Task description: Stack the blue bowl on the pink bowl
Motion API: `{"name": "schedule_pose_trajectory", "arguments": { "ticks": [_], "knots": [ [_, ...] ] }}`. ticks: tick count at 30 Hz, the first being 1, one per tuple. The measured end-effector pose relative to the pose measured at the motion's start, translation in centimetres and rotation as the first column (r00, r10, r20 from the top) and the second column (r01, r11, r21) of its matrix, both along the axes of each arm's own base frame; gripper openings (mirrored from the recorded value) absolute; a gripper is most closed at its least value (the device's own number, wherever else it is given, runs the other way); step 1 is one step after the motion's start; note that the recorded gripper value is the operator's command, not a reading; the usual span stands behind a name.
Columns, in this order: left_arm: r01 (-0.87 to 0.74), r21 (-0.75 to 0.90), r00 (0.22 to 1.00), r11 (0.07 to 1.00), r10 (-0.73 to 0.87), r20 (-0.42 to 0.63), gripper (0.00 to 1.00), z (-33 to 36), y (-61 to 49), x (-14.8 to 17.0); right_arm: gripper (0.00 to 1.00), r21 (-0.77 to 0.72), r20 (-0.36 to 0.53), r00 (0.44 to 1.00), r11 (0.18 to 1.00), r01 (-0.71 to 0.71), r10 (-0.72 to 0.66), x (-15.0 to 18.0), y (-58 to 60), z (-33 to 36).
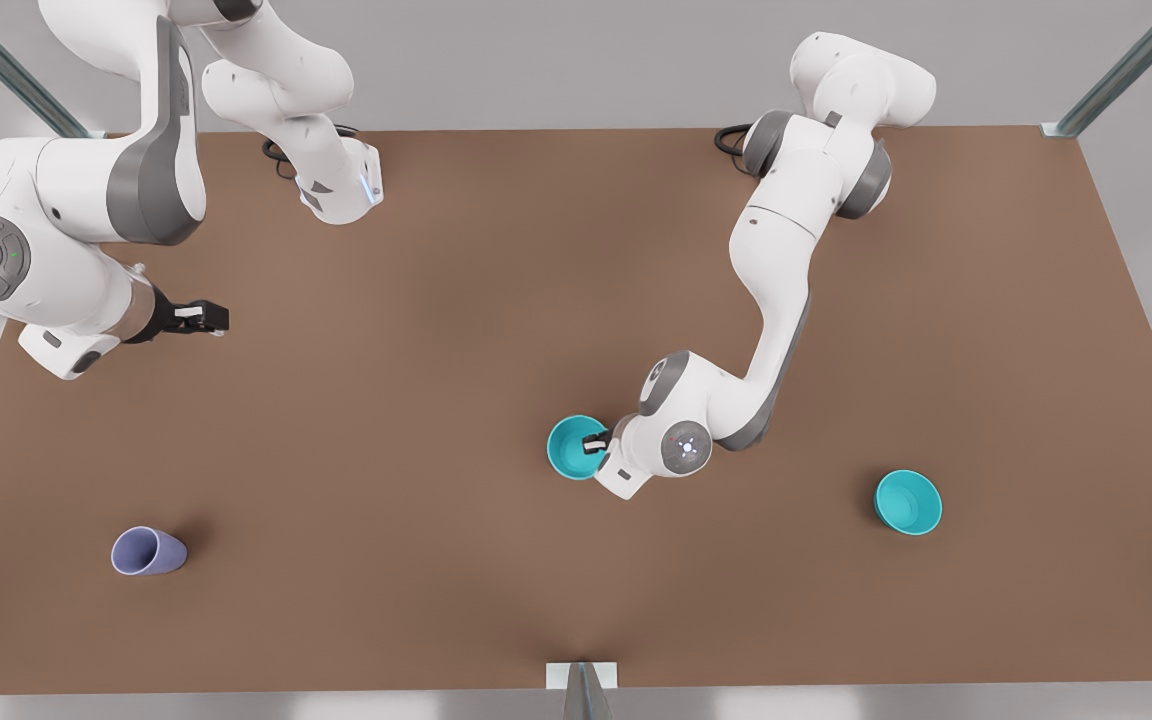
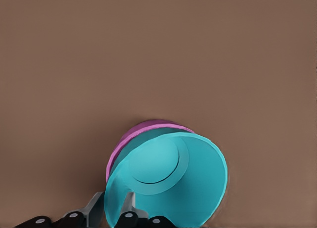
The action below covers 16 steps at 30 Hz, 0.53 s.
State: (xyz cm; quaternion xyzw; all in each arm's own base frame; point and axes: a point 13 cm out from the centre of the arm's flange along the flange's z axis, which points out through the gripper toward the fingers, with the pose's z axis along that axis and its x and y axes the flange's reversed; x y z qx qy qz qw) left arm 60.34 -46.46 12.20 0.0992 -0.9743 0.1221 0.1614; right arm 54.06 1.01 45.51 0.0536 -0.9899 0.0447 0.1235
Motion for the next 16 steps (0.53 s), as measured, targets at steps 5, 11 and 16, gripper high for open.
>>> {"name": "schedule_pose_trajectory", "arguments": {
  "ticks": [5, 11, 16],
  "knots": [
    [-0.079, 0.059, 0.992, 0.995, 0.073, 0.104, 1.00, 13.4, 12.2, 6.4, 1.00, 0.000, 0.000, 1.000, 1.000, -0.001, 0.001, 0.0, 0.0, 0.0],
    [-0.105, 0.286, 0.982, 0.952, 0.054, 0.181, 1.00, 34.2, 34.0, 1.8, 1.00, 0.000, 0.000, 1.000, 1.000, -0.002, 0.002, 0.0, 0.0, 0.0],
    [0.028, 0.346, 0.991, 0.938, -0.072, 0.115, 1.00, 36.2, 36.8, -4.9, 1.00, 0.001, 0.000, 1.000, 1.000, -0.003, 0.003, 0.0, 0.0, 0.0]
  ]
}}
